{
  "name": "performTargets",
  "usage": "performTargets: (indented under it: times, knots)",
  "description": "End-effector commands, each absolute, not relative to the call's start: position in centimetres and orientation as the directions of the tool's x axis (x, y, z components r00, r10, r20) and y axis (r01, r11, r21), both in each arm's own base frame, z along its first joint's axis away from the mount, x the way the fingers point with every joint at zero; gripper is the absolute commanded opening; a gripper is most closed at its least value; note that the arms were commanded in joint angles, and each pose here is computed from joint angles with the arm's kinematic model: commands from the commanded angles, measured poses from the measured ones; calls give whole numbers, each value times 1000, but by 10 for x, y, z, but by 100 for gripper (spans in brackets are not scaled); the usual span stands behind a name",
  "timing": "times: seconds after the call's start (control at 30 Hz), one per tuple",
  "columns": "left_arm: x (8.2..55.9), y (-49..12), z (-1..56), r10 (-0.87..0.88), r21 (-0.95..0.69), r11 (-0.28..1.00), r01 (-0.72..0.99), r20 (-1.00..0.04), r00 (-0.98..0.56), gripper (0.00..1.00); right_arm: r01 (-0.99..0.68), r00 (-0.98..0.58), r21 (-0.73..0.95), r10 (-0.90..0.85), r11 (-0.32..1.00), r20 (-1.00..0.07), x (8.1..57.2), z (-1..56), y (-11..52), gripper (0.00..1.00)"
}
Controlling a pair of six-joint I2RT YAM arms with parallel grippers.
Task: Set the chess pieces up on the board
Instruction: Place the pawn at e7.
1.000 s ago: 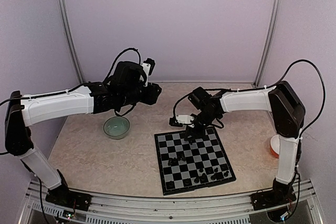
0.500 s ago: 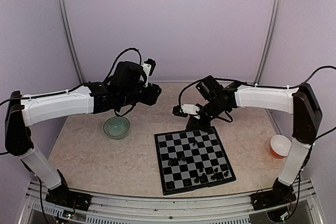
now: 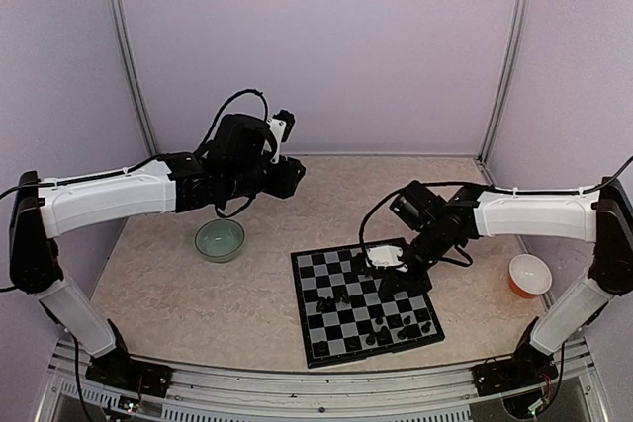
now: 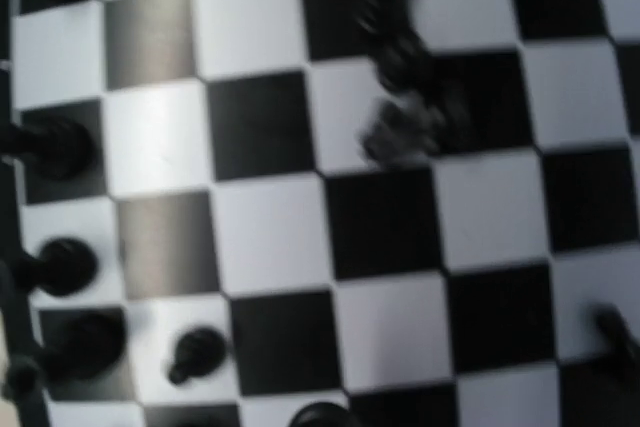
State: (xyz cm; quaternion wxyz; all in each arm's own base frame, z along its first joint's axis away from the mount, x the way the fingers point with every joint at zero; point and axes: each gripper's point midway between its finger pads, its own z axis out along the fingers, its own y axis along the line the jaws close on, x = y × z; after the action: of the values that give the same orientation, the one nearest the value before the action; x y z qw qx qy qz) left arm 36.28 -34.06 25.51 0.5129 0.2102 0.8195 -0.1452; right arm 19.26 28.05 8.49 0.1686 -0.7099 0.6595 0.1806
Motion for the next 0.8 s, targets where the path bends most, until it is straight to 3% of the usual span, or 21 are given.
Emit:
performTargets:
  times: [0.0,0.27,0.77]
  knots:
    - [364,-345,263,203,-15,862,507,-905,-373,51,-990,138,-30,-863,-141,-487,180,95,295,3]
    - [364,-349,255,222,-15,854,520,-894,-389,51,-960,237,36,-872,-279,-428,148,72,314,3]
    - [362,-354,254,230,-22,844,536,-888,-399,51,-951,246,83,-889,-299,-387,142,45,325,4]
